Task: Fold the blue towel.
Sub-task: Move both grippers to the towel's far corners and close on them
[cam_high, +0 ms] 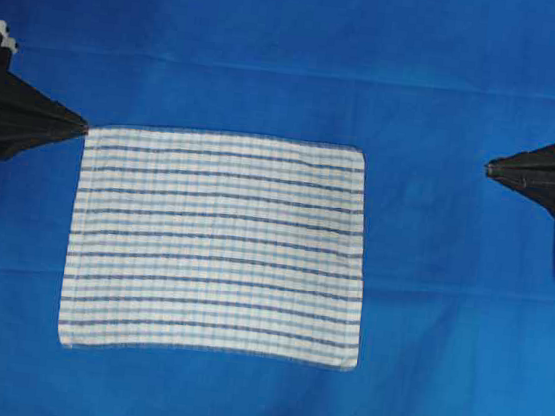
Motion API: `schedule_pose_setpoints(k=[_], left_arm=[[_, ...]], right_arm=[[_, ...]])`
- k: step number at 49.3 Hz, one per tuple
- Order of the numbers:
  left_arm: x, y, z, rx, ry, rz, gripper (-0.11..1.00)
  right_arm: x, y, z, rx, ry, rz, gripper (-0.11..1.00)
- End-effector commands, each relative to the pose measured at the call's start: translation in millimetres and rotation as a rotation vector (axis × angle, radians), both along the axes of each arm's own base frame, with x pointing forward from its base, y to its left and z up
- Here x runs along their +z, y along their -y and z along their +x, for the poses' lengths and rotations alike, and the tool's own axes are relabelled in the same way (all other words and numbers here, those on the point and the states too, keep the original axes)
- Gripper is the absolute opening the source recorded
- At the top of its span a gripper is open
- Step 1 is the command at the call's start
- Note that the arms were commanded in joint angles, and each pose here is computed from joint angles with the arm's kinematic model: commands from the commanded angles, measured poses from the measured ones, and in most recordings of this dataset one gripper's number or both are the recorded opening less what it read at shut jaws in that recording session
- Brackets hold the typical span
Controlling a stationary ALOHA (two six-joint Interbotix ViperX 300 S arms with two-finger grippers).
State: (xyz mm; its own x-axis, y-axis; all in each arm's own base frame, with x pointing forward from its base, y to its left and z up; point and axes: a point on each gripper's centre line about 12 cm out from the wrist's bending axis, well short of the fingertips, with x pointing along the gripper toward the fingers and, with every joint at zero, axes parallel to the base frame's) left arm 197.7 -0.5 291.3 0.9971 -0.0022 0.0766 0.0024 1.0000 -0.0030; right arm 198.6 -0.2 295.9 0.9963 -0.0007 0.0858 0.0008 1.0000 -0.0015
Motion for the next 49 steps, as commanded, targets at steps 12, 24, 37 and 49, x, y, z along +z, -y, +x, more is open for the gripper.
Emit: schedule_pose_setpoints(k=[12, 24, 37, 49], left_arm=[[-4.9, -9.1, 4.4, 0.046, -0.068, -0.038, 0.01], [-27.5, -21.4, 3.9, 0.108, -0.220, -0.075, 0.01], [-65.8, -29.5, 2.0, 0.153, -0.410, -0.095, 0.09], [-103.6, -30.2, -2.9, 0.161, -0.632, -0.109, 0.79]], right_arm=[[-10.9, 18.2, 18.0, -0.084, -0.094, 0.037, 0.02], [-45.3, 42.5, 35.9, -0.186, -0.237, 0.120, 0.02], [-84.4, 60.5, 65.5, -0.244, -0.406, 0.187, 0.03], [-125.3, 76.7, 101.3, -0.277, -0.598, 0.214, 0.64]])
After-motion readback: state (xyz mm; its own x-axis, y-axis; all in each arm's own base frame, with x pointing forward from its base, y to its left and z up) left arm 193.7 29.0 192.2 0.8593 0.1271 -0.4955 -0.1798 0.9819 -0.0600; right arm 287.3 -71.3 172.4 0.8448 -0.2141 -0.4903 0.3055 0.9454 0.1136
